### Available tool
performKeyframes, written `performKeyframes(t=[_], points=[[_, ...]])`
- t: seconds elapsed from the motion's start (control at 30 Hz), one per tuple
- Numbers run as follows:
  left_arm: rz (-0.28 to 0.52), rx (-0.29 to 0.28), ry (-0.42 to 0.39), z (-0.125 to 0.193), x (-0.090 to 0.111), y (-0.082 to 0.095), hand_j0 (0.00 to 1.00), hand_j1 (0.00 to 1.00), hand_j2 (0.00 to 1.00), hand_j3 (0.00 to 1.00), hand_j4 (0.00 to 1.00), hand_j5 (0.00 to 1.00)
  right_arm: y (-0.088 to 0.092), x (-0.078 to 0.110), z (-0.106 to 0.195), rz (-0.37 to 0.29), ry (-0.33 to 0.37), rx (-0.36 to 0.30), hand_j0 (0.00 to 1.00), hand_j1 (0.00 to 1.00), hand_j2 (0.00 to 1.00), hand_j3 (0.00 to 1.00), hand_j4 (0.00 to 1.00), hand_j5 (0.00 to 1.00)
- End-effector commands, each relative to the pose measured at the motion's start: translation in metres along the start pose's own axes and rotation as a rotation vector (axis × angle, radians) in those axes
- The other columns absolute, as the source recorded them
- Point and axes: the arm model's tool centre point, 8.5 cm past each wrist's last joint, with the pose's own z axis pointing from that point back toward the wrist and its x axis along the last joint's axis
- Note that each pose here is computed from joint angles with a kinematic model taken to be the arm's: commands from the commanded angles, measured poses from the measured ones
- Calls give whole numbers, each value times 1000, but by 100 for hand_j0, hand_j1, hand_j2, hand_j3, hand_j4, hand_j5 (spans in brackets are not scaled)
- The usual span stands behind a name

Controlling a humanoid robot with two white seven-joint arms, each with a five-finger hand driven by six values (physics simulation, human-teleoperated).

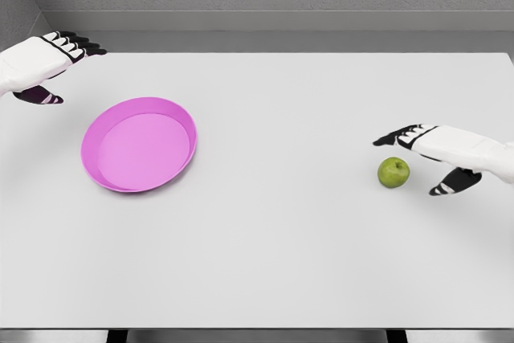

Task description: Put the apple on the plate with both arms

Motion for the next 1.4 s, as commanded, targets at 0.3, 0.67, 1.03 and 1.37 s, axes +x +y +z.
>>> performKeyframes(t=[0.3,0.67,1.03,1.37], points=[[3,2,7,1,-2,1,100,100,100,100,100,100,1,10,-45,-78,71,127,100,100,100,100,100,100],[3,2,7,1,-2,1,100,100,100,100,100,100,10,0,-49,-102,97,154,100,100,100,100,100,100],[4,-3,6,1,-2,-1,100,100,100,100,100,100,10,-3,-48,-109,110,155,55,55,55,55,55,55],[3,-5,6,1,-2,-1,100,100,100,100,100,100,12,-2,-49,-107,110,160,44,44,44,44,44,44]])
